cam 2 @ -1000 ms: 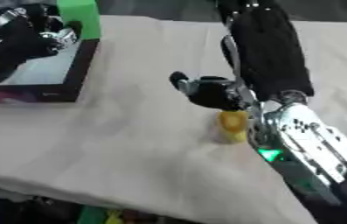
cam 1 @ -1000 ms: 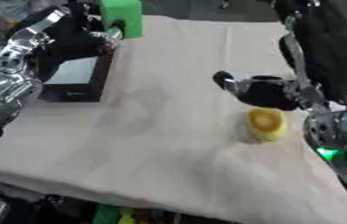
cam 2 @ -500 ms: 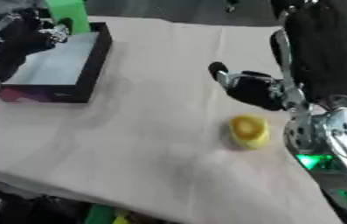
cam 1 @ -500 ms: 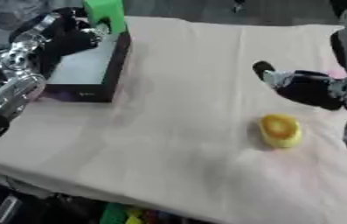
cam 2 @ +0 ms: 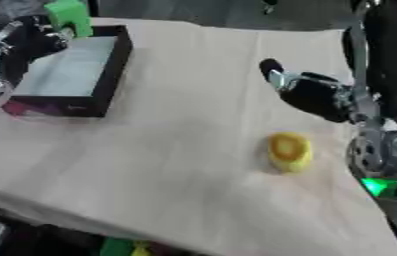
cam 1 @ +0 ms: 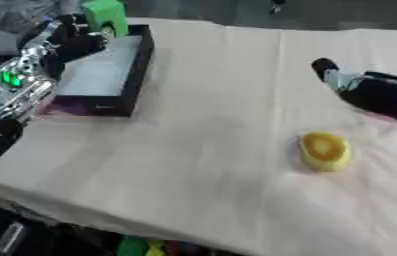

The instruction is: Pick up the objects with one hand, pass them to the other hand, and then place them into the box on the other side of the table.

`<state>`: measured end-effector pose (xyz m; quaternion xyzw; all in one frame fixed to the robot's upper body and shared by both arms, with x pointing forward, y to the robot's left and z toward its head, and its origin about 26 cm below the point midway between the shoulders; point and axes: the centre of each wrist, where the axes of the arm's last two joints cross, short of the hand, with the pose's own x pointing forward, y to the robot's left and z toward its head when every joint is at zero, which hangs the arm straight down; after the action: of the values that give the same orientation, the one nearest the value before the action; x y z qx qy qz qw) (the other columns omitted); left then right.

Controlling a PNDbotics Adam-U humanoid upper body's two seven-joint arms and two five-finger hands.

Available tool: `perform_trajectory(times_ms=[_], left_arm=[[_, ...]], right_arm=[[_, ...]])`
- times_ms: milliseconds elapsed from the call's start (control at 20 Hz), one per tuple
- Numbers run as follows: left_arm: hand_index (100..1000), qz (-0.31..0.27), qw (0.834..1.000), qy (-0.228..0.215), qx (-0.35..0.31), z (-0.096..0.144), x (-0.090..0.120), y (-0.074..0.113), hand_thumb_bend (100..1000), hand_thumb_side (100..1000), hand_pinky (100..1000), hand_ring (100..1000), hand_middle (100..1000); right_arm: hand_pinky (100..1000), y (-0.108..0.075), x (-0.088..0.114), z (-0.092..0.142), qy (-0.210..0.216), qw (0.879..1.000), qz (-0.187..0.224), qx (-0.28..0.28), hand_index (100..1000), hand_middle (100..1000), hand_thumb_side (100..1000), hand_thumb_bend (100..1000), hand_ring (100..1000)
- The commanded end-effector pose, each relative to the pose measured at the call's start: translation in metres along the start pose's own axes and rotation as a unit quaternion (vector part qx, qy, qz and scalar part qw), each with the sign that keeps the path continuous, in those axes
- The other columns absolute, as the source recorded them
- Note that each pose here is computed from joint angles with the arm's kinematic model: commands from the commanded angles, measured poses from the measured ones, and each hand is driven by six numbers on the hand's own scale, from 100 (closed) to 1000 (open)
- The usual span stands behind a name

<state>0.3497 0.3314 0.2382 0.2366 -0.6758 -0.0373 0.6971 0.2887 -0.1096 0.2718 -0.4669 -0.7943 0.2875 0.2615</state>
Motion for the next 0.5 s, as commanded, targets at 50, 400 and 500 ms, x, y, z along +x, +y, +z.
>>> perform_trajectory(times_ms=[50,400,500], left_arm=[[393,-0.083,0.985,0.071,0.133,-0.008,0.004,0.011,100,245,1000,761,547],[467,-0.108,0.976,0.091,0.166,-0.021,-0.009,0.018,100,245,1000,774,573],[482,-0.119,0.974,0.093,0.17,-0.023,-0.012,0.019,100,246,1000,777,580]], right_arm=[[829,-0.01,-0.003,-0.003,-0.002,1.0,0.001,-0.021,826,882,313,654,918],[829,-0.01,-0.005,-0.003,0.001,1.0,0.0,-0.027,826,881,315,657,918],[829,-0.01,-0.005,-0.003,0.002,1.0,0.0,-0.028,825,881,315,657,918]])
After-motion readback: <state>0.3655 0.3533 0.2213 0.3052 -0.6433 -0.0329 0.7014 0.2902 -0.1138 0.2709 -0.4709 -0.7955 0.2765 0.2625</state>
